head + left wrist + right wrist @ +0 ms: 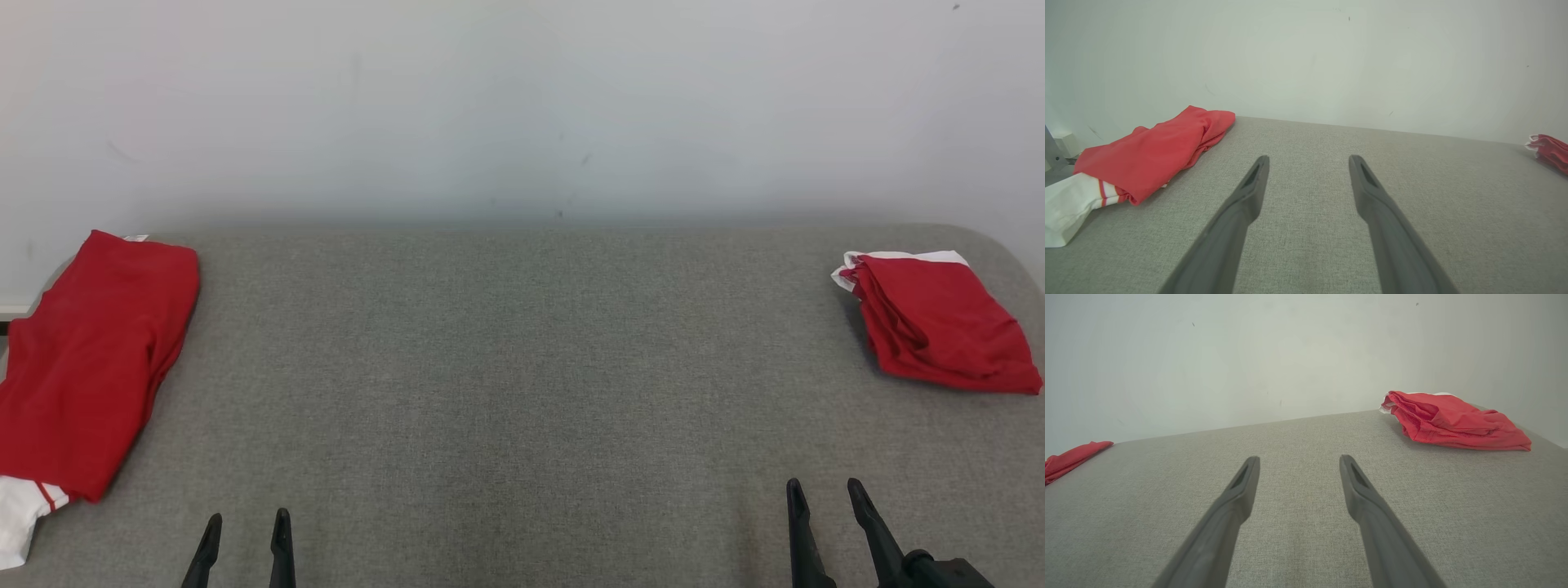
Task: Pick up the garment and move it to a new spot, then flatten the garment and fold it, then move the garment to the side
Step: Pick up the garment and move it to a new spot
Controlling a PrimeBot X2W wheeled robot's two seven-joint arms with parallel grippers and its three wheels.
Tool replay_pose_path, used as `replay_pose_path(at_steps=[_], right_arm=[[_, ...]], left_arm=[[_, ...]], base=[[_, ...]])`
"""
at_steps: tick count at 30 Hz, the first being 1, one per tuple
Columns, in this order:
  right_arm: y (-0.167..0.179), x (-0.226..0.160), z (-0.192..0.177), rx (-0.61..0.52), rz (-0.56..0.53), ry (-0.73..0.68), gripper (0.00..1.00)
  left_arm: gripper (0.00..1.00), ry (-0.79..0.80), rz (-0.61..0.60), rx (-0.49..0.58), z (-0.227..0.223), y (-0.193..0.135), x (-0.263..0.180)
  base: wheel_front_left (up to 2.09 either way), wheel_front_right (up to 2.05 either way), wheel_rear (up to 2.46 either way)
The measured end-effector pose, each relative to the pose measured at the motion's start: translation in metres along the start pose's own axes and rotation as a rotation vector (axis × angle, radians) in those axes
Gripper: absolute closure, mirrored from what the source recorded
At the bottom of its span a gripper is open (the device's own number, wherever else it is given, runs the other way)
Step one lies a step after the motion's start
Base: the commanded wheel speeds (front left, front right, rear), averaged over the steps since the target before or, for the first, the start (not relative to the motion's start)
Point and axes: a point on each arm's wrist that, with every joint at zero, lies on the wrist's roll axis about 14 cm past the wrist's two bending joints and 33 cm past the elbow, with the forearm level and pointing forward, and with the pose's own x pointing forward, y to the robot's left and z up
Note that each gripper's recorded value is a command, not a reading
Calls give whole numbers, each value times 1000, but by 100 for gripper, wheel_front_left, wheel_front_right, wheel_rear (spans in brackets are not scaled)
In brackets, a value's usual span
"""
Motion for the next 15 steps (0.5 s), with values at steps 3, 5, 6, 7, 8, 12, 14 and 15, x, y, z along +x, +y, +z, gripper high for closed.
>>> replay_pose_path(at_steps=[3, 5, 6, 7, 8, 12, 14, 15], right_arm=[[1, 1, 0, 0, 5, -1, 0], [3, 2, 0, 3, 9, 1, 0], [4, 2, -1, 3, 13, 2, 0], [5, 3, -1, 5, 16, 2, 0], [6, 3, -1, 7, 20, 3, 0], [14, 7, -3, 9, 44, 11, 0], [19, 10, -4, 14, 61, 14, 0], [22, 12, -5, 16, 70, 16, 0]], left_arm=[[0, 2, 4, 1, -1, 1, -1], [0, 1, 9, 3, 0, 3, -2], [0, 0, 14, 5, 0, 5, -3], [0, -1, 18, 7, 1, 6, -4], [0, -3, 24, 9, 1, 8, -5], [0, -3, 51, 13, 2, 16, -10], [0, -9, 67, 18, 4, 21, -13], [0, -12, 76, 20, 5, 23, -15]], base=[[0, 0, 0], [0, 0, 0], [0, 0, 0], [0, 0, 0], [0, 0, 0], [0, 0, 0], [0, 0, 0], [0, 0, 0]])
